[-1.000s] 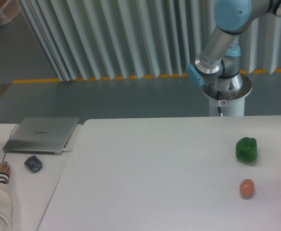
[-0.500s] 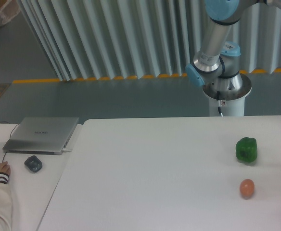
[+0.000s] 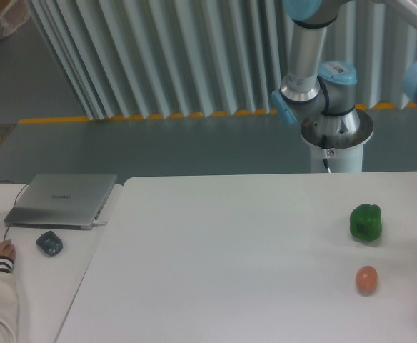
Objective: Place the red pepper on the table
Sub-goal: 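Carry the held red pepper in beside the green pepper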
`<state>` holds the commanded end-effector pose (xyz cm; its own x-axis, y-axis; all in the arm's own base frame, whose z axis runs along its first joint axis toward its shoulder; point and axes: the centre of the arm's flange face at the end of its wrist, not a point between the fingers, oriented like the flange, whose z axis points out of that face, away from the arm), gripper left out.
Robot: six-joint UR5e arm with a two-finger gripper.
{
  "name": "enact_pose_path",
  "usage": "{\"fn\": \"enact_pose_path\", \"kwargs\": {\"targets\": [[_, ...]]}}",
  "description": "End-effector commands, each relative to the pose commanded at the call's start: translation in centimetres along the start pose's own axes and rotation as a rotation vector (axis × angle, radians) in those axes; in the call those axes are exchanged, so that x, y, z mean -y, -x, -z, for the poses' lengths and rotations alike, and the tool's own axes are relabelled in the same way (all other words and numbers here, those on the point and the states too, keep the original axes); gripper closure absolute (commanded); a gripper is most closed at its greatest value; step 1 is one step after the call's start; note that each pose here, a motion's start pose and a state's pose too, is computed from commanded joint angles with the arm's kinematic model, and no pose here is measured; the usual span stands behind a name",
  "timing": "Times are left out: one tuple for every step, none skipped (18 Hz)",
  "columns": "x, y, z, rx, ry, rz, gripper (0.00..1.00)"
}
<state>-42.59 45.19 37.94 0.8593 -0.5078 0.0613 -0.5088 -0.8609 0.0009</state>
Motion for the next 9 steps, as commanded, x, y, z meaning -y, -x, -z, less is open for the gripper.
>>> {"fn": "enact_pose_path", "kwargs": {"targets": [[0.6, -0.6, -0.3, -0.007, -0.005, -0.006, 0.54], [1.3, -1.0, -0.3, -0.009, -0.01, -0.003, 0.54], [2.2, -1.4, -0.7, -0.017, -0.018, 0.015, 0.54], [4.2, -2.1, -1.0, -0.024, -0.028, 0.058, 0.54], [6.2, -2.7, -1.0, -0.016, -0.025, 0.097, 0.54], [8.4, -3.2, -1.0, 0.015, -0.026, 0.14, 0.54], [10.1, -3.8, -1.0, 0.026, -0.033, 0.165, 0.54], [11.2, -4.2, -0.9, 0.045, -0.04, 0.193, 0.54], [12.2, -4.2, -1.1, 0.073, -0.047, 0.239, 0.54]]}}
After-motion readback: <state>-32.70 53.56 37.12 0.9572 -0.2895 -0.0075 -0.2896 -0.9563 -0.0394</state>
